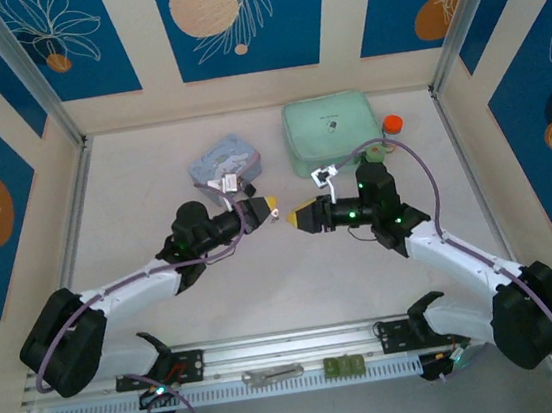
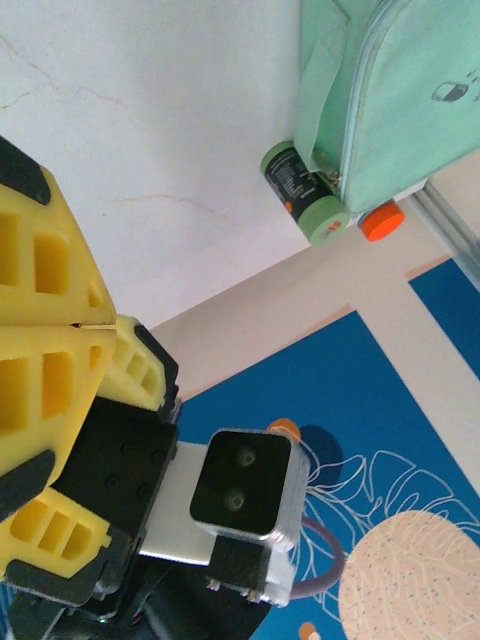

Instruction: Unlock a padlock with a key

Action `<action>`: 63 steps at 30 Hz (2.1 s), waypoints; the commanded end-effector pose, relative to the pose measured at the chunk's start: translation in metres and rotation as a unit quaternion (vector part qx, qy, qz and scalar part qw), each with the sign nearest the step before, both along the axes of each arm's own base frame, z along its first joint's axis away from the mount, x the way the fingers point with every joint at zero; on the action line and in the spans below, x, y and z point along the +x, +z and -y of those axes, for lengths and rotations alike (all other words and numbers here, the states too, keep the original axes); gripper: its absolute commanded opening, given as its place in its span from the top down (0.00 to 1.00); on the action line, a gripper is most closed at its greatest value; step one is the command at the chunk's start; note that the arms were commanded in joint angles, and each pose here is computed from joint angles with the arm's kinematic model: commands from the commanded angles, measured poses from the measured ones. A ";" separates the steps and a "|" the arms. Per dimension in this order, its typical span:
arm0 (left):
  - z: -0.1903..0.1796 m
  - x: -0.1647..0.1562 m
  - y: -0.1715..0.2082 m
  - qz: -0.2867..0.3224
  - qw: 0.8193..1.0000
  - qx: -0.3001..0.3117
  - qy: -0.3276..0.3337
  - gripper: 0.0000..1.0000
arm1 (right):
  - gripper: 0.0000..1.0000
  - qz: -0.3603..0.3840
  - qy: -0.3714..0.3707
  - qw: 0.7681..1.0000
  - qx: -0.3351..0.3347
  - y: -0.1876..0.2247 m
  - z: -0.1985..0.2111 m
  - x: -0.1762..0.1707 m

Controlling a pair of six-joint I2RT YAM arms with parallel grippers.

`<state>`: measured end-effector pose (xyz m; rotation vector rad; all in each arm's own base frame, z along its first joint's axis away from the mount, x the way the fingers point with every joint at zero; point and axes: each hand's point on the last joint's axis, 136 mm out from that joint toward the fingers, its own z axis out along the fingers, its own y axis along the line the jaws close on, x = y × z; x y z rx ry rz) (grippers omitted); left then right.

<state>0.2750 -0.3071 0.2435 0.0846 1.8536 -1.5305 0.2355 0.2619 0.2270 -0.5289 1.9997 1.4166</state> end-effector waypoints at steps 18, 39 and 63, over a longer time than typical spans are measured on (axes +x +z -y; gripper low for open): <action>0.013 -0.007 0.011 -0.002 0.999 -0.049 0.015 1.00 | 0.65 0.004 -0.016 0.998 0.065 0.003 -0.025 0.013; 0.013 -0.010 0.007 -0.016 0.995 -0.088 0.033 1.00 | 1.00 -0.015 -0.038 0.995 0.092 -0.001 -0.024 0.025; -0.067 0.079 -0.123 -0.065 0.922 0.257 0.284 0.36 | 1.00 -0.033 -0.090 0.991 -0.097 -0.053 0.017 0.028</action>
